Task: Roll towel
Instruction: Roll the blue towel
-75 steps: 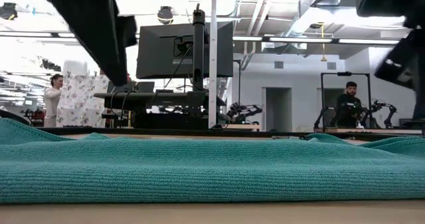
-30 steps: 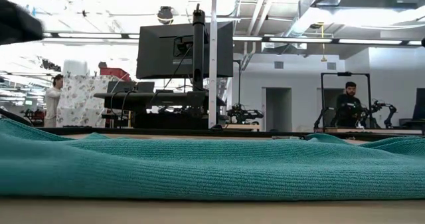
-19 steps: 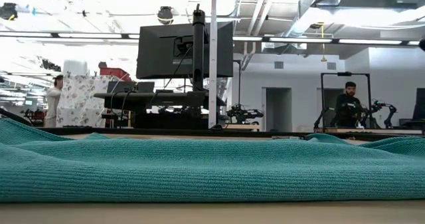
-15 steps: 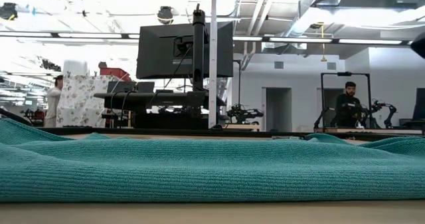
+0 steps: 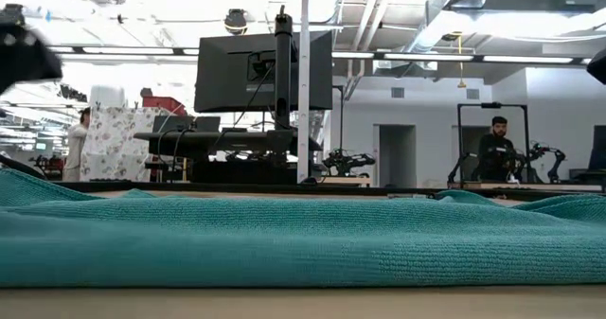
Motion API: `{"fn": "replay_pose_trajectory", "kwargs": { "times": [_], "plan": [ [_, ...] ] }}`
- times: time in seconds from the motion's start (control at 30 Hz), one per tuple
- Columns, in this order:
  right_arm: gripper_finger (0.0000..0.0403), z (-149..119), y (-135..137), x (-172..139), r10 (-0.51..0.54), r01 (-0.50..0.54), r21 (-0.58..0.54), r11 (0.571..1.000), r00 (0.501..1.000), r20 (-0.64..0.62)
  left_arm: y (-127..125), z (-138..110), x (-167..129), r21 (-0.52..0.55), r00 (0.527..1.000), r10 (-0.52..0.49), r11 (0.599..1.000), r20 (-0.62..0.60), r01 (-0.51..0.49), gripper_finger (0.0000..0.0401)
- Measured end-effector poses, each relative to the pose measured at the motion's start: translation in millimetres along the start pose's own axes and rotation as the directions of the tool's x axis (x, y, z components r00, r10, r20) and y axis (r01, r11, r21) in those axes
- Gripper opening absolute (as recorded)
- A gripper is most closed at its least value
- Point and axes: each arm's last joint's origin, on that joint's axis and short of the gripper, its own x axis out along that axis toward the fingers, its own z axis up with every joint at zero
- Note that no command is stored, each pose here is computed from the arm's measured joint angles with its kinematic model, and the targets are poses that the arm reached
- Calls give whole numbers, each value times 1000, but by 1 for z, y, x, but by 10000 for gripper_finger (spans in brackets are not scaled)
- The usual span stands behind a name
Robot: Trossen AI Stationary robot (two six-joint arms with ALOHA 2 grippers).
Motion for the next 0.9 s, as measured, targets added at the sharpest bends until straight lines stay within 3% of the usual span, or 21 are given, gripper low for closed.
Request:
{"fn": "replay_pose_trajectory", "kwargs": {
  "times": [0.43,0.7,0.9],
  "plan": [
    [270,-1,1,0,2,-2,8,1000,1000,-1,-14,-24,-5,-22,994,-89,996,-56,88,185],
    [270,2,5,-1,54,-49,-180,982,998,18,-10,-13,-18,37,990,-128,991,-66,131,185],
    [270,-6,15,11,84,-67,-303,950,996,42,-19,-24,-14,55,985,-159,985,-64,163,185]
  ]
}}
